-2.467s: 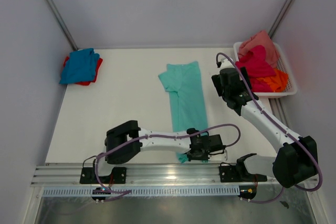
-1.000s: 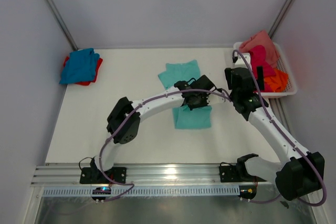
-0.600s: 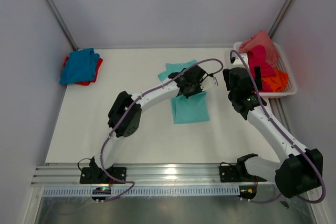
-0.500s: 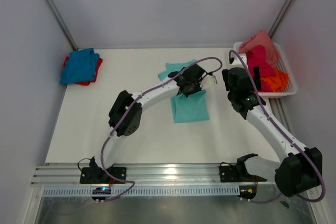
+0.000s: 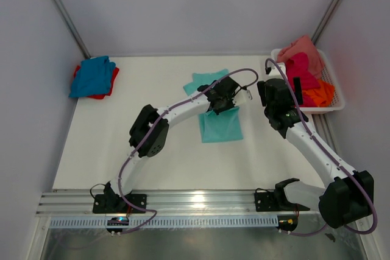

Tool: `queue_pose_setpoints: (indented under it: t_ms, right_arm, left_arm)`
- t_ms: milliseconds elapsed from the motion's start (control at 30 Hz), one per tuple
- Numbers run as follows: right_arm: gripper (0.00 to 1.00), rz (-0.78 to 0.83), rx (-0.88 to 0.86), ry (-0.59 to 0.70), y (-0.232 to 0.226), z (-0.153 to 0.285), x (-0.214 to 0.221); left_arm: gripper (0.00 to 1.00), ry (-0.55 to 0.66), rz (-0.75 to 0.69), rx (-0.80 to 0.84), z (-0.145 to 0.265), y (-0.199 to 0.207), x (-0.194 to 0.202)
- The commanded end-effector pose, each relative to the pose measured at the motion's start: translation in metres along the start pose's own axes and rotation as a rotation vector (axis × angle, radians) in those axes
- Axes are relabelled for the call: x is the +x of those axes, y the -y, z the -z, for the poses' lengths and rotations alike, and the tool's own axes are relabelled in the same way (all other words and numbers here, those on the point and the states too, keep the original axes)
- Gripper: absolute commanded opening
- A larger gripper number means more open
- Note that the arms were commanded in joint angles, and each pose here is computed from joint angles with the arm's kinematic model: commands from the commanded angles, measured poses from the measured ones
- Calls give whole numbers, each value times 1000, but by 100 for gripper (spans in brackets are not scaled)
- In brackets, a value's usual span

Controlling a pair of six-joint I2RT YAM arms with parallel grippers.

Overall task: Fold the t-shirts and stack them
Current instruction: Fold the tshirt

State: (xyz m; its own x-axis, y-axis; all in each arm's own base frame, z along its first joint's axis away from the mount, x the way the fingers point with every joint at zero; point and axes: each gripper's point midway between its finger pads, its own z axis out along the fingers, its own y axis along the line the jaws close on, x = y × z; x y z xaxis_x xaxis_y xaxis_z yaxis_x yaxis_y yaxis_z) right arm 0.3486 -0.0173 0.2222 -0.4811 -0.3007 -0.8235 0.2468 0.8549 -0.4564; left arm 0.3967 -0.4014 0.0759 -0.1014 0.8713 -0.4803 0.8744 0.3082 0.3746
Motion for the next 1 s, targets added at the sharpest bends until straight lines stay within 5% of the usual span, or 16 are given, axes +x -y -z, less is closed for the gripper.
queue_pose_setpoints:
  t_ms: [0,200,233,333,567,967]
  right_arm:
    - [99,-36,-4,23,-1,1,-7]
    - [99,-36,-17,21,-3,2,-7]
    - [99,-36,-21,19,-4,2,-6]
    - [99,-34,-37,14,-6,2,-6]
    - [99,-29,-85,14,-13,4,-6]
    - [99,2,-302,-2,-45,16,-8]
  left_arm:
    - [18,28,36,-55,8,-14,-12]
    - [29,-11,47,-139,6,-26,-3]
    - [53,-17,50,-149,5,-28,-2]
    - [99,-38,57,-171,-1,-28,5]
    - [99,-30,140,-359,-4,-54,7]
    - [99,-36,173,-597,54,-91,25]
